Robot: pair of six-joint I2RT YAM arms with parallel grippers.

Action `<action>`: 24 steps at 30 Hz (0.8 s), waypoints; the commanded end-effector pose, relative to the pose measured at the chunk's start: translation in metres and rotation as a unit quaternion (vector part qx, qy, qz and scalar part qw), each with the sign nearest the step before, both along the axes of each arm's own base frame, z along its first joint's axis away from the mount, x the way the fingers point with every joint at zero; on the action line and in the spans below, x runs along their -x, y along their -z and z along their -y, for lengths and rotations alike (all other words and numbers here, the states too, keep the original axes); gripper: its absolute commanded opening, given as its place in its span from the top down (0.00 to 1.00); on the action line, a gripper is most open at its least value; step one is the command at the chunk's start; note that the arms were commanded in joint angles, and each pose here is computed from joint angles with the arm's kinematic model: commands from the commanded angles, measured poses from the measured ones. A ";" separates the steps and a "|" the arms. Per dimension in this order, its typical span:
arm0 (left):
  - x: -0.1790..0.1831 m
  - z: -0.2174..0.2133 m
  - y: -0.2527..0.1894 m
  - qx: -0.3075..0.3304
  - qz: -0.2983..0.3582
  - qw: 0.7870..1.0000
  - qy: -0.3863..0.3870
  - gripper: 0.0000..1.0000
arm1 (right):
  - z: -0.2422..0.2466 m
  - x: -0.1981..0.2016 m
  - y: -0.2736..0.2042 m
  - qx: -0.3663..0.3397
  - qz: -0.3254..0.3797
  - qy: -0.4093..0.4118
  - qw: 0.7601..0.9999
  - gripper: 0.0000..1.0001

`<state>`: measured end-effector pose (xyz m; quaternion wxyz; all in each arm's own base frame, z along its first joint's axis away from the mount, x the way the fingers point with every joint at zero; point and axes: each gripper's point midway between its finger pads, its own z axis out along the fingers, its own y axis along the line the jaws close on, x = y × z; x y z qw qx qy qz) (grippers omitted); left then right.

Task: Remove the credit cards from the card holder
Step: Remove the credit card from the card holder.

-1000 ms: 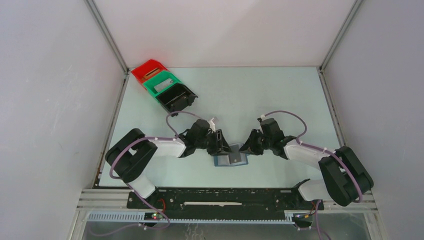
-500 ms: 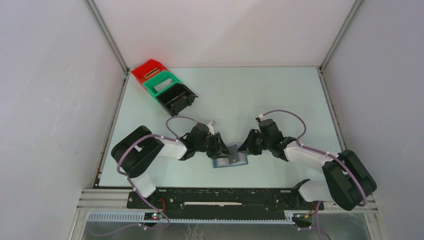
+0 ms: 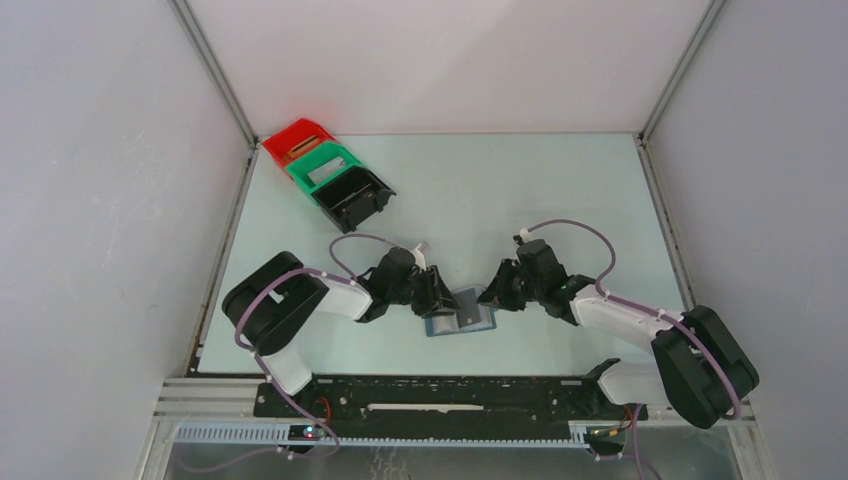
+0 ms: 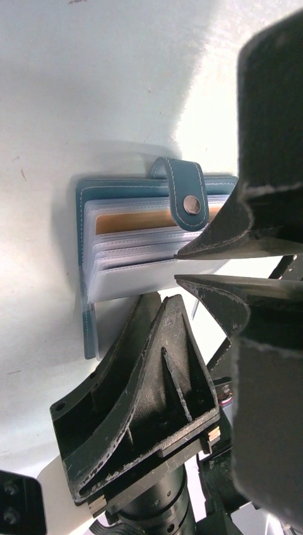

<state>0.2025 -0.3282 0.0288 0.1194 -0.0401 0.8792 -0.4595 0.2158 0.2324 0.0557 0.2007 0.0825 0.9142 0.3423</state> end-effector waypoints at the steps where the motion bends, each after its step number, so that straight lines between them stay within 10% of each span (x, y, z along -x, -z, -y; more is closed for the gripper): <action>1: -0.002 -0.007 0.005 -0.006 0.001 1.000 -0.011 0.58 | 0.001 -0.006 -0.008 0.008 0.020 0.004 1.000 0.77; 24: -0.005 -0.012 -0.004 -0.005 0.016 1.000 -0.007 0.58 | -0.015 0.003 -0.009 -0.016 0.012 -0.032 0.999 0.76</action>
